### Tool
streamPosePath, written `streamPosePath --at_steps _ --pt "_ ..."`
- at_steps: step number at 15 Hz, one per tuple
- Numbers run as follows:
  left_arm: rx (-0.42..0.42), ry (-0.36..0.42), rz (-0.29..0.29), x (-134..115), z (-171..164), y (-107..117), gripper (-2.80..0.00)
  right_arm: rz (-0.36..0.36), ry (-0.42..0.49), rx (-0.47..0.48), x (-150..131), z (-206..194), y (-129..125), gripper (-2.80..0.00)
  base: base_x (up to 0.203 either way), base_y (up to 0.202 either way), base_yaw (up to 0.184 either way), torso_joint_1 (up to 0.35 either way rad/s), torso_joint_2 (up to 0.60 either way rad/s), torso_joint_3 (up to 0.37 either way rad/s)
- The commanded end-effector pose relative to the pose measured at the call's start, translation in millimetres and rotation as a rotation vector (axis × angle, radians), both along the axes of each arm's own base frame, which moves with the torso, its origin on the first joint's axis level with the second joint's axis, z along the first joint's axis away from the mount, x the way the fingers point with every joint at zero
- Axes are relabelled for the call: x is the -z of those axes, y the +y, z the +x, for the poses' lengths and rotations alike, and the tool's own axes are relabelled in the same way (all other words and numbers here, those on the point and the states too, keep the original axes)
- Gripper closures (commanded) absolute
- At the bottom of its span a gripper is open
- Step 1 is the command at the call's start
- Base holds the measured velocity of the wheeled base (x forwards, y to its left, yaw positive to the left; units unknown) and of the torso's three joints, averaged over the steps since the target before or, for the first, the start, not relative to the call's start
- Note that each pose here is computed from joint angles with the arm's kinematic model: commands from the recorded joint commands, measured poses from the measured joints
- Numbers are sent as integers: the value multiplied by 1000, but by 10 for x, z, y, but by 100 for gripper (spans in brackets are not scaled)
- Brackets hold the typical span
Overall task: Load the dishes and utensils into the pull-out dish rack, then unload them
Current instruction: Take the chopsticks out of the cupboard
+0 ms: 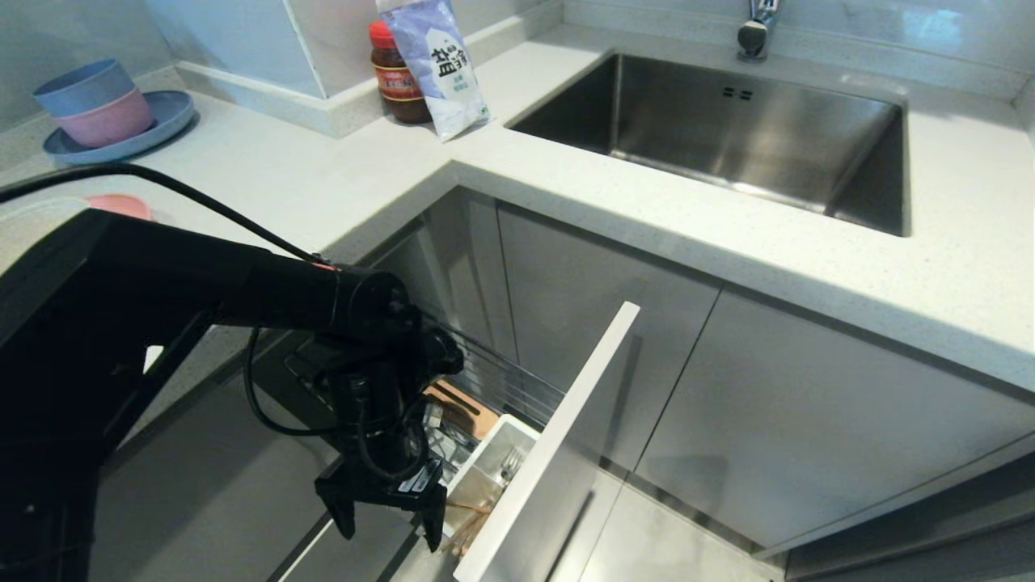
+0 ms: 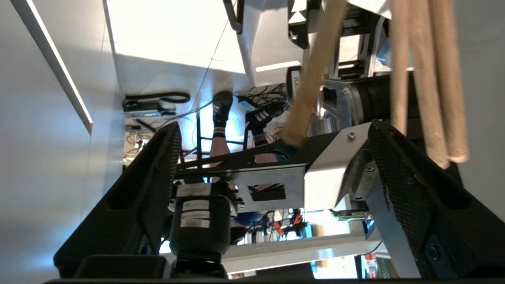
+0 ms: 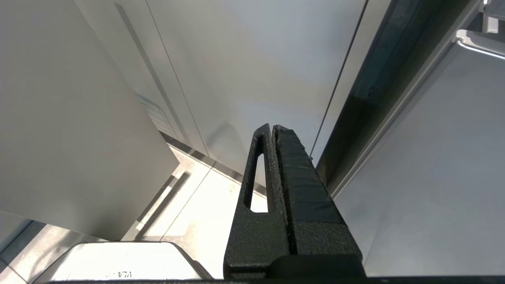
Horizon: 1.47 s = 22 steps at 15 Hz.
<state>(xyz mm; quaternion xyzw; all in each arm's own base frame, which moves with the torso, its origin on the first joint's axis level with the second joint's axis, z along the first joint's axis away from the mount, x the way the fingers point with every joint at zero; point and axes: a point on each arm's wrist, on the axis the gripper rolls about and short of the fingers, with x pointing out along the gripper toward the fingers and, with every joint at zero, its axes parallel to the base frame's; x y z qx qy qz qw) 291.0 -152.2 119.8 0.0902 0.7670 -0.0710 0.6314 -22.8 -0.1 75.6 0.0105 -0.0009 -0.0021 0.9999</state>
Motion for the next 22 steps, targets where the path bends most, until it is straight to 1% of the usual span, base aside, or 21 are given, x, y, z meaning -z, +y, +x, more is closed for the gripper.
streamPosePath --at_steps 1,3,5,7,10,12,14,15,20,22 --pt "-3 34 17 94 33 13 -280 0 -1 0 5 -1 0 0 0 0 0 0 0 0" --pt "10 40 18 106 32 19 -280 0 -1 0 5 -1 0 0 0 0 0 0 0 0" --pt "19 72 31 154 31 20 -280 0 -1 0 5 -1 0 0 0 0 0 0 0 0" --pt "22 83 36 181 29 15 -280 0 -1 0 5 -1 0 0 0 0 0 0 0 0" --pt "25 110 49 286 49 -12 -280 0 -1 0 5 -1 0 0 0 0 0 0 0 0" --pt "21 120 56 361 84 -30 -280 0 -1 0 5 -1 0 0 0 0 0 0 0 0" --pt "19 122 57 380 98 -31 -280 0 -1 0 5 -1 0 0 0 0 0 0 0 0" --pt "20 120 56 375 96 -35 0 0 -1 0 5 -1 0 0 0 0 0 0 0 0" --pt "15 111 50 356 107 -42 0 0 -1 0 5 -1 0 0 0 0 0 0 0 0" --pt "7 89 26 356 127 -65 0 0 -1 0 5 -1 0 0 0 0 0 0 0 0"
